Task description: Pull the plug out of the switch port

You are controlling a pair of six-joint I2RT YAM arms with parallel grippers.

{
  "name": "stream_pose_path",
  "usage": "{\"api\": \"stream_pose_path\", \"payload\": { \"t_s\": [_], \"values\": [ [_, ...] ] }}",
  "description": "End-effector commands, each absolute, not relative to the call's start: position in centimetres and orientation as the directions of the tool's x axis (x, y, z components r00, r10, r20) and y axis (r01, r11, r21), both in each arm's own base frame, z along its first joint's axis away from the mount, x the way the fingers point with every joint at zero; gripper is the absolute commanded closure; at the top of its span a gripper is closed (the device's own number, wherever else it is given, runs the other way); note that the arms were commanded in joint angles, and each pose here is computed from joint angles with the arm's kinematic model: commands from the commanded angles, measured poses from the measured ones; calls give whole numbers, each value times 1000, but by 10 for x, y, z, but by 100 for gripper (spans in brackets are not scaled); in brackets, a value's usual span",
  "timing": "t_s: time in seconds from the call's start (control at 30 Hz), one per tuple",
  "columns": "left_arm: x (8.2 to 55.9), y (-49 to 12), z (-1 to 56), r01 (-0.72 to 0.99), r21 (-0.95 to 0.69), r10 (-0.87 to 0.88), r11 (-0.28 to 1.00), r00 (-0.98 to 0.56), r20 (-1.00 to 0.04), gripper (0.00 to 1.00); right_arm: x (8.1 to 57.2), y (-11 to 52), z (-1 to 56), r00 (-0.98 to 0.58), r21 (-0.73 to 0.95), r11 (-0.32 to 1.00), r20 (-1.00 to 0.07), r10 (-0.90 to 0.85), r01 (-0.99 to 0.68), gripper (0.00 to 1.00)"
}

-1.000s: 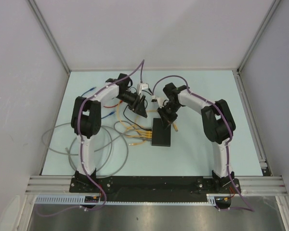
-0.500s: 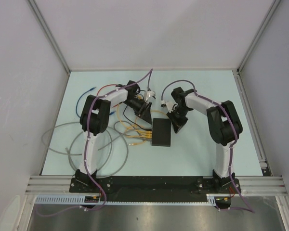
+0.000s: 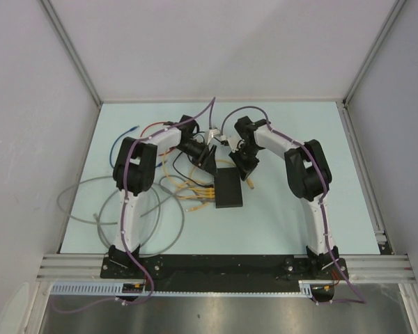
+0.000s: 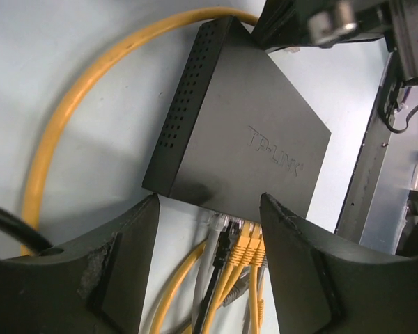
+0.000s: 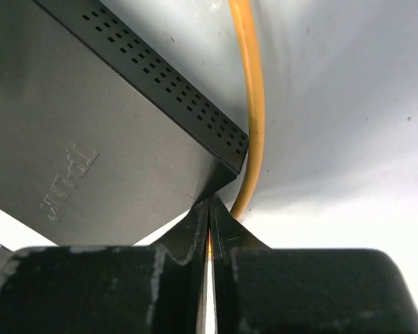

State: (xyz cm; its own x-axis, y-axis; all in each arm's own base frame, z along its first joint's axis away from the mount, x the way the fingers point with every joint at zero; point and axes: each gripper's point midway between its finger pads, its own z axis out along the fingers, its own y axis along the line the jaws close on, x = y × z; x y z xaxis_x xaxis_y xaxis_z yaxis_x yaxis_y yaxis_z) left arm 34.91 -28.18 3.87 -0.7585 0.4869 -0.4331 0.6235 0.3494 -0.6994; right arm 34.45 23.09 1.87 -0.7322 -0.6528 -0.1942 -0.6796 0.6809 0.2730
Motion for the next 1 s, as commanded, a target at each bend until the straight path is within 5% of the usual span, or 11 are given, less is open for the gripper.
{"api": "stream_pose_path", "payload": {
  "t_s": [0.0,0.37,0.97],
  "values": [
    [357,-273,56,652,-654,463,383,-748,-475,34,369,251,33,-682,230,644,-318,-659,-730,96],
    [346,-255,65,636,-665,458,391,-761,-459,36,353,270,121,-570,311,483,-547,-613,-819,97],
    [347,-265,38,536,-767,447,353,-817,-365,45,321,283,24,-674,433,527,-343,-654,-731,100]
  ]
}}
